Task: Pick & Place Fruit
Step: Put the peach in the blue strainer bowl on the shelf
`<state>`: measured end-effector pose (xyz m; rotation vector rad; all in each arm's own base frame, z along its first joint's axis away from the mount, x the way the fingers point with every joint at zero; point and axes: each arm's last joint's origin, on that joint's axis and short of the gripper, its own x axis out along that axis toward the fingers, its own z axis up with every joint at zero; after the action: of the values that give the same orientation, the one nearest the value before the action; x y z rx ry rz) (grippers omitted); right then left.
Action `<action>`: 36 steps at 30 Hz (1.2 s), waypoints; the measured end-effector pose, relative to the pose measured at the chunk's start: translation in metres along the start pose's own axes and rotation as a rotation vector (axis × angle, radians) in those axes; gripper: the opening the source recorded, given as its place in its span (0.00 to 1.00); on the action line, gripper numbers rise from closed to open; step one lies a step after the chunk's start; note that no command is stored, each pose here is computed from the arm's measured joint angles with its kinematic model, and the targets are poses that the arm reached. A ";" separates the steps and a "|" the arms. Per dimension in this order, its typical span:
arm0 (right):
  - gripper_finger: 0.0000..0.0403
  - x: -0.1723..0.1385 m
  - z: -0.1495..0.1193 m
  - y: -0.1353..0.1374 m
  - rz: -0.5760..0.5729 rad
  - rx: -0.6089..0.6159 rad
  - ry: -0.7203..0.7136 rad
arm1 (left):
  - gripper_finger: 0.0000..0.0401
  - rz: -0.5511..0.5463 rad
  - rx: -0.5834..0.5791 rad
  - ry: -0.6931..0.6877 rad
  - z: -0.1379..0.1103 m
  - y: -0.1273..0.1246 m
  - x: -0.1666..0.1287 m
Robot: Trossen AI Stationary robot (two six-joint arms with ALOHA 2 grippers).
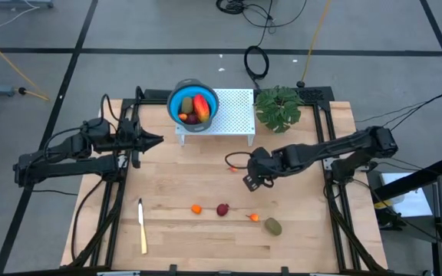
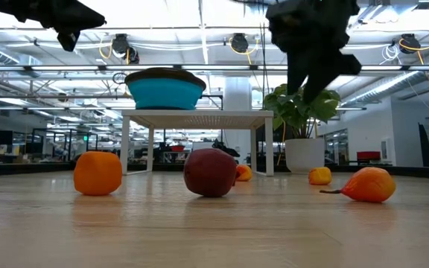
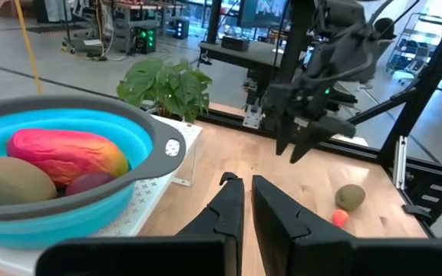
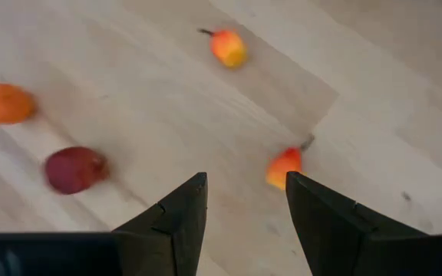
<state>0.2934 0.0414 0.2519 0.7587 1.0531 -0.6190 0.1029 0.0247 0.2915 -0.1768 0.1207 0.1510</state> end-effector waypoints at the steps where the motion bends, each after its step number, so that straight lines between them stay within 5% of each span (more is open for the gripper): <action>1: 0.42 0.003 -0.001 -0.003 -0.007 0.025 0.015 | 0.06 0.000 0.000 0.000 0.000 0.000 0.000; 13: 0.42 0.034 -0.017 -0.027 -0.071 0.179 0.107 | 0.06 0.004 0.017 0.000 0.000 0.000 0.000; 20: 0.42 0.048 -0.018 -0.026 0.026 0.191 0.062 | 0.06 0.046 0.017 -0.007 0.000 0.001 0.000; 36: 0.42 0.057 -0.019 -0.037 0.002 0.185 0.063 | 0.06 0.051 0.017 -0.008 0.000 0.001 0.000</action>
<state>0.2767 0.0288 0.1844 0.9458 1.0626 -0.7015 0.1028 0.0263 0.2916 -0.1567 0.1185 0.2013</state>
